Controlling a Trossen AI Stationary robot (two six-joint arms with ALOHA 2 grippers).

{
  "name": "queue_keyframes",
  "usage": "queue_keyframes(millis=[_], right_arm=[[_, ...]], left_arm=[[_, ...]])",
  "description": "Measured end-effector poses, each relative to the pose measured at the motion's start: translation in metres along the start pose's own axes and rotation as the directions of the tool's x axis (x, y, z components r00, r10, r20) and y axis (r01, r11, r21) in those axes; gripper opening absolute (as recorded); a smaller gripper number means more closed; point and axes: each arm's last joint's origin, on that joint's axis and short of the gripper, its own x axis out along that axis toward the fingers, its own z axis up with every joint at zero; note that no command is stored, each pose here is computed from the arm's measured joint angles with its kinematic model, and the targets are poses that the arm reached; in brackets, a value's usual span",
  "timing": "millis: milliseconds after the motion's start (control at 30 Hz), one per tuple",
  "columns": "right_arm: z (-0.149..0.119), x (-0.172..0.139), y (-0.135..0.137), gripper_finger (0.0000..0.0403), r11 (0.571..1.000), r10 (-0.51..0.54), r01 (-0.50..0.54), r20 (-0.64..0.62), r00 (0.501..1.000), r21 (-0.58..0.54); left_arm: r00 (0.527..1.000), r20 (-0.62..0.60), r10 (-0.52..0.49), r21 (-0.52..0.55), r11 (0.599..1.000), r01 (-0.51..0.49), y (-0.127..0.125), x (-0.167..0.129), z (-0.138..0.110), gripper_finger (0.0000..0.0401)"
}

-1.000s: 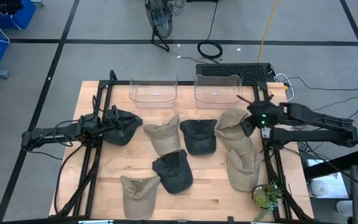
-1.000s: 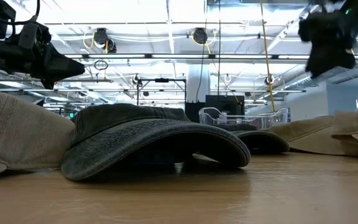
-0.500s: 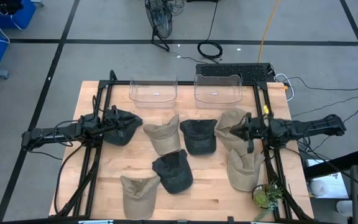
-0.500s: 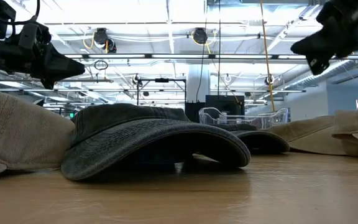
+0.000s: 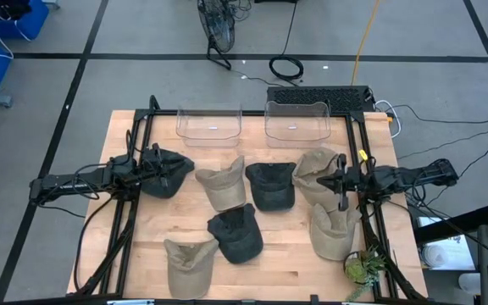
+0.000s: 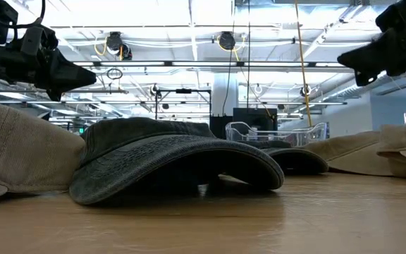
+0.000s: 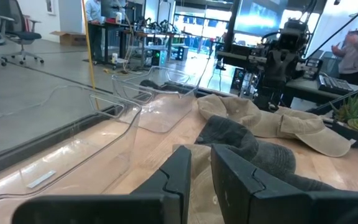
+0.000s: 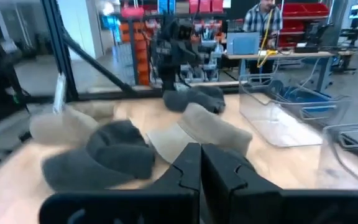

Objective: Pick & Place hat
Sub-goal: Put the brown cap into the right transparent bin

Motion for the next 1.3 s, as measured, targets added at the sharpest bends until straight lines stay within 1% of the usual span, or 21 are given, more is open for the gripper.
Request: queue_keyframes(millis=[33,333,633,700,800,867,900,967,1067,1167,1233,1300], right_arm=[[-0.002,0.0,0.0,0.0,1.0,-0.002,0.002,-0.017,1.0,-0.009],[-0.003,0.0,0.0,0.0,0.997,0.015,-0.017,-0.024,1.0,-0.081],[-0.011,0.003,0.0,0.0,0.997,0.0,-0.003,-0.04,0.999,-0.076],[-0.008,0.004,0.001,0.0,0.997,-0.011,0.011,-0.009,1.0,-0.076],[0.0,0.007,0.002,0.0,0.996,-0.012,0.019,0.077,0.997,-0.092],[0.012,0.007,0.001,0.0,0.994,-0.053,0.062,0.1,0.994,-0.092],[0.017,0.008,0.001,0.0,0.992,-0.079,0.087,0.084,0.993,-0.096],[0.023,0.01,0.001,0.0,0.985,-0.118,0.117,-0.001,0.993,-0.128],[0.044,0.013,0.001,0.0,0.969,-0.205,0.189,-0.091,0.974,-0.16],[0.065,0.016,0.0,0.0,0.945,-0.317,0.296,-0.159,0.935,-0.142],[0.077,0.018,-0.001,0.0,0.936,-0.349,0.33,-0.205,0.915,-0.121],[0.087,0.019,-0.003,0.0,0.927,-0.375,0.369,-0.242,0.895,-0.075]], left_arm=[[1.0,0.0,-0.001,0.0,1.0,0.001,0.0,0.0,0.0,0.0067],[1.0,-0.004,-0.004,0.0,1.0,0.004,0.0,0.0,0.0,0.0067],[1.0,-0.003,-0.004,0.0,1.0,0.004,0.0,0.0,0.0,0.0067],[1.0,-0.003,-0.004,0.0,1.0,0.004,0.0,0.0,0.0,0.0067],[1.0,-0.003,-0.004,0.0,1.0,0.004,0.0,0.0,0.0,0.0067],[1.0,-0.003,-0.005,0.0,1.0,0.005,0.0,0.0,0.0,0.0067],[1.0,-0.003,-0.004,0.0,1.0,0.004,0.0,0.0,0.0,0.0067],[1.0,-0.003,-0.004,0.0,1.0,0.004,0.0,0.0,0.0,0.0067],[1.0,-0.002,-0.005,0.0,1.0,0.005,0.0,0.0,0.0,0.0067],[1.0,-0.003,-0.004,0.0,1.0,0.004,0.0,0.0,0.0,0.0067],[1.0,-0.002,-0.005,0.0,1.0,0.005,0.0,0.0,0.0,0.0067],[1.0,-0.003,-0.004,0.0,1.0,0.004,0.0,0.0,0.0,0.0067]])
